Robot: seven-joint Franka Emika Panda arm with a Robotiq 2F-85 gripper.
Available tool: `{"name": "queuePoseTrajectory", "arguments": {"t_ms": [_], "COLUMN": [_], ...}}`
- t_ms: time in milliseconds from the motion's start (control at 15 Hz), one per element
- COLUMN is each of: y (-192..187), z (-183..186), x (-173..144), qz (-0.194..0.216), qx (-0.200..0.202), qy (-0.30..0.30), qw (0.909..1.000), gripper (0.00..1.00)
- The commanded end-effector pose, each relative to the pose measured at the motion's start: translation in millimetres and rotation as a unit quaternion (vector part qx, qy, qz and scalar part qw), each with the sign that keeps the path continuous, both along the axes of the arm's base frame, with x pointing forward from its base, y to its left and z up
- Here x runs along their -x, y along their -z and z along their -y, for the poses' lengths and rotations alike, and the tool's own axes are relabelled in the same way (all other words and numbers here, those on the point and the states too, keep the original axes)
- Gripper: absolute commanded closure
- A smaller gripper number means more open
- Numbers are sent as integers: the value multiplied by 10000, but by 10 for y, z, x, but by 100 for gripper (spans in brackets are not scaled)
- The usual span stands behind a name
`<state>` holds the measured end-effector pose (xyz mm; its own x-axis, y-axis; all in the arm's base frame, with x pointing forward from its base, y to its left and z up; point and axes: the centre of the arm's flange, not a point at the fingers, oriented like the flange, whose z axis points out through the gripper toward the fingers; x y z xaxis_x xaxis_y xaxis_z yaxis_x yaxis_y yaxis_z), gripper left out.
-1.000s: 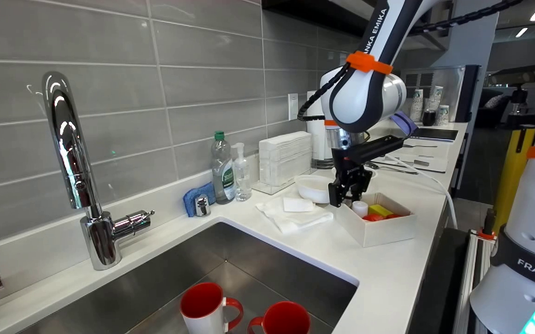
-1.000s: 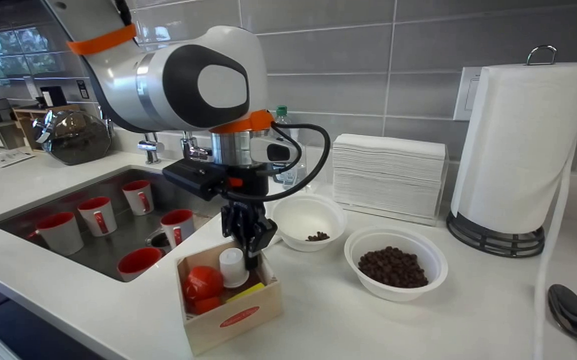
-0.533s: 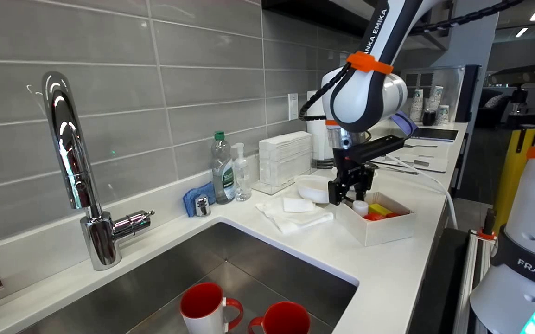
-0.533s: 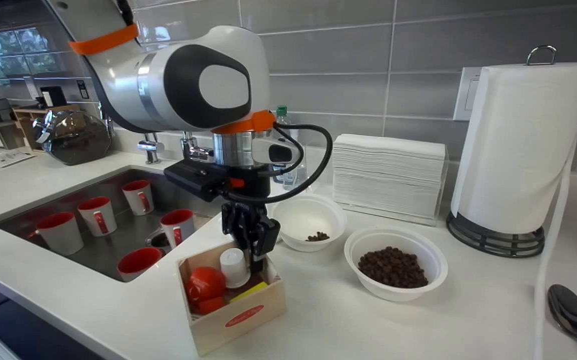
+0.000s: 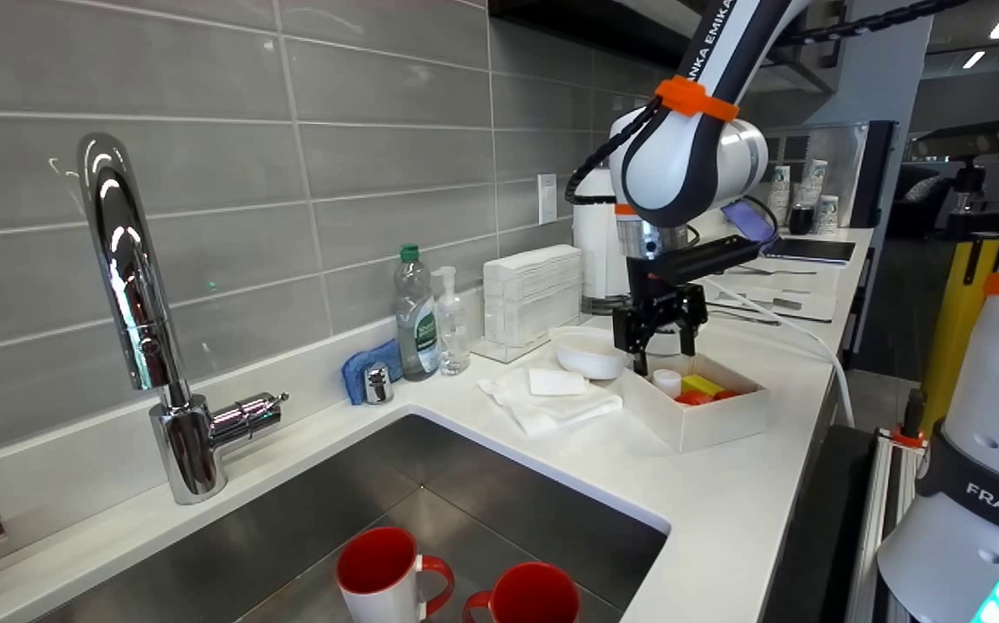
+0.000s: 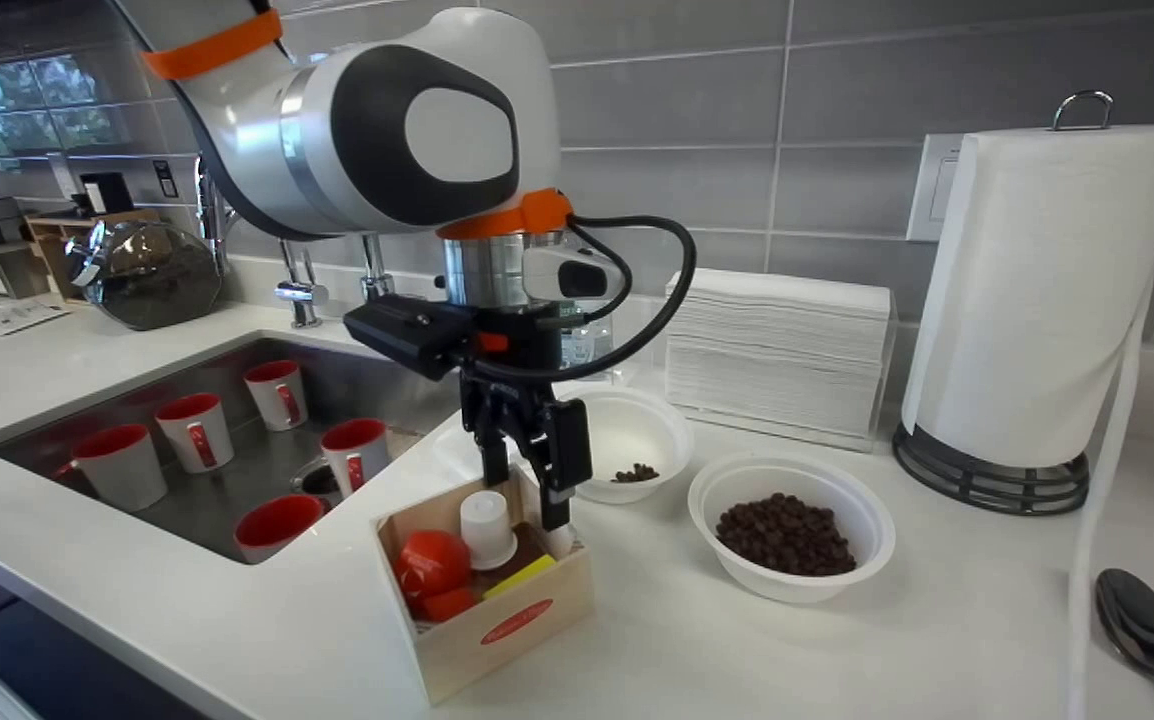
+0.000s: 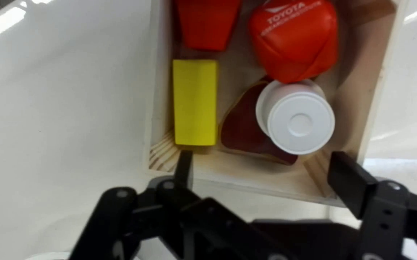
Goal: Move the creamer cup to the counter
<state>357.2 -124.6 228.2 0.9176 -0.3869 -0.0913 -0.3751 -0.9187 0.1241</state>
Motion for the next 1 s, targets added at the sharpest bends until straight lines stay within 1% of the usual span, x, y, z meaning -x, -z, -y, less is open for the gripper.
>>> {"name": "queuePoseTrajectory", "arguments": {"t_ms": [0,600,800,933], "y": [-124,-75,-32,-18], "z": [-138,-184,-207,-227], "x": [733,797,806,799], "qz": [2,-321,-304,-292], "qx": [-70,-226,-236,-323], "qy": [-6,-175,-172,-127], "qw": [10000,9991,9991,9990], "gripper": [0,0,0,0]}}
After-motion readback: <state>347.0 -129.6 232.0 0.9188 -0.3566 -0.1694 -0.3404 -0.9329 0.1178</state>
